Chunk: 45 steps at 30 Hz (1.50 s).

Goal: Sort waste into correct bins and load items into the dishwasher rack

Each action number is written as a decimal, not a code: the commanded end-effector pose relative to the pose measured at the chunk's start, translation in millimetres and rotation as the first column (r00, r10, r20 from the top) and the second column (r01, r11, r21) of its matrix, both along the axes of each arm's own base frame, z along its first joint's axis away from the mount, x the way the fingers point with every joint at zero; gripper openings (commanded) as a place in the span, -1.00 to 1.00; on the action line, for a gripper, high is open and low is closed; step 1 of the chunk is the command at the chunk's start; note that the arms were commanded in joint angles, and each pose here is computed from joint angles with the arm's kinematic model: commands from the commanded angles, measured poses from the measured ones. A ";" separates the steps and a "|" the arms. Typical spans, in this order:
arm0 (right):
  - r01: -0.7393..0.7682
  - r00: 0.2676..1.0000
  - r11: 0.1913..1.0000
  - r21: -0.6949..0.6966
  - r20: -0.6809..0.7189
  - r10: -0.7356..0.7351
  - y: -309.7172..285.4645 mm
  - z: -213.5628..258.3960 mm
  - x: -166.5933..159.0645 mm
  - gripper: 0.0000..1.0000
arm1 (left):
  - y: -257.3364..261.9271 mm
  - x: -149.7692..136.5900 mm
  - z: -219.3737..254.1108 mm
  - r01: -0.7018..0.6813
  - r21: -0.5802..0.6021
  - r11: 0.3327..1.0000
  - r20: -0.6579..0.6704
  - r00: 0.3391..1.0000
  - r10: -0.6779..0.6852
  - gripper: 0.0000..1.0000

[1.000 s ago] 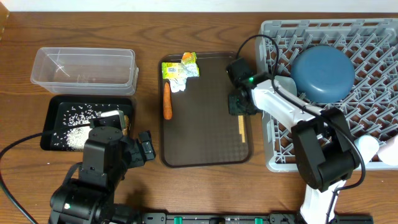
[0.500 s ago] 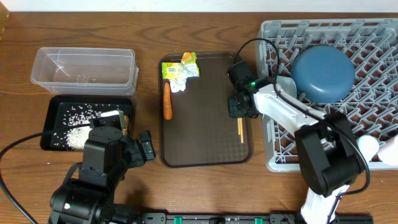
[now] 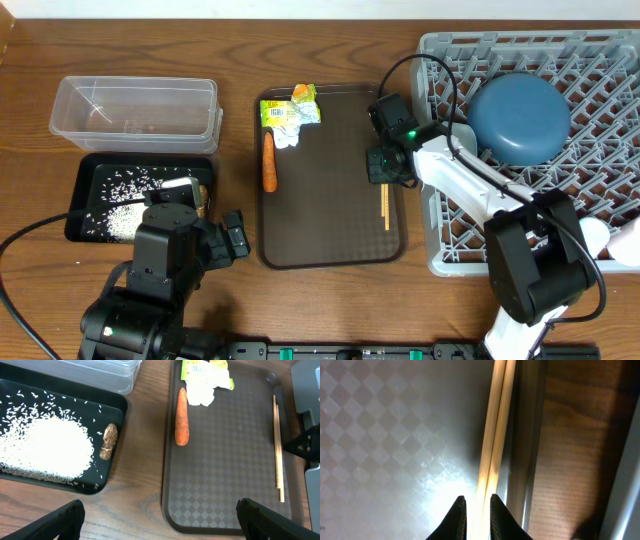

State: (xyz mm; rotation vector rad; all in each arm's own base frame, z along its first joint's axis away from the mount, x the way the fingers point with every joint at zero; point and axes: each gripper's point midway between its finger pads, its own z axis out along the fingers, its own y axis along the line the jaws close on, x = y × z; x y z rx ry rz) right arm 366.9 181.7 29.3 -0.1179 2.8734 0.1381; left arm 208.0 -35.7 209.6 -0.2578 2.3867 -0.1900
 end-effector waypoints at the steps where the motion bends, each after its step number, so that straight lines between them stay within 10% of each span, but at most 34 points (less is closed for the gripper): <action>1: 0.022 0.999 1.000 -0.009 -0.026 -0.023 1.7 -15.5 -2.8 -0.77 | 1.7 0.9 7.1 -0.009 -0.001 1.000 0.016 1.000 0.009 0.96; 37: 0.154 0.985 0.985 -0.073 -0.063 -0.159 -2.1 -42.6 -13.9 -0.97 | 1.8 0.8 7.2 -0.009 -0.001 1.000 0.016 1.000 0.009 0.96; 45: -0.077 0.996 0.997 0.003 -0.048 0.077 17.6 3.8 -13.6 -0.98 | 1.8 0.8 7.2 -0.009 -0.001 1.000 0.016 1.000 0.009 0.96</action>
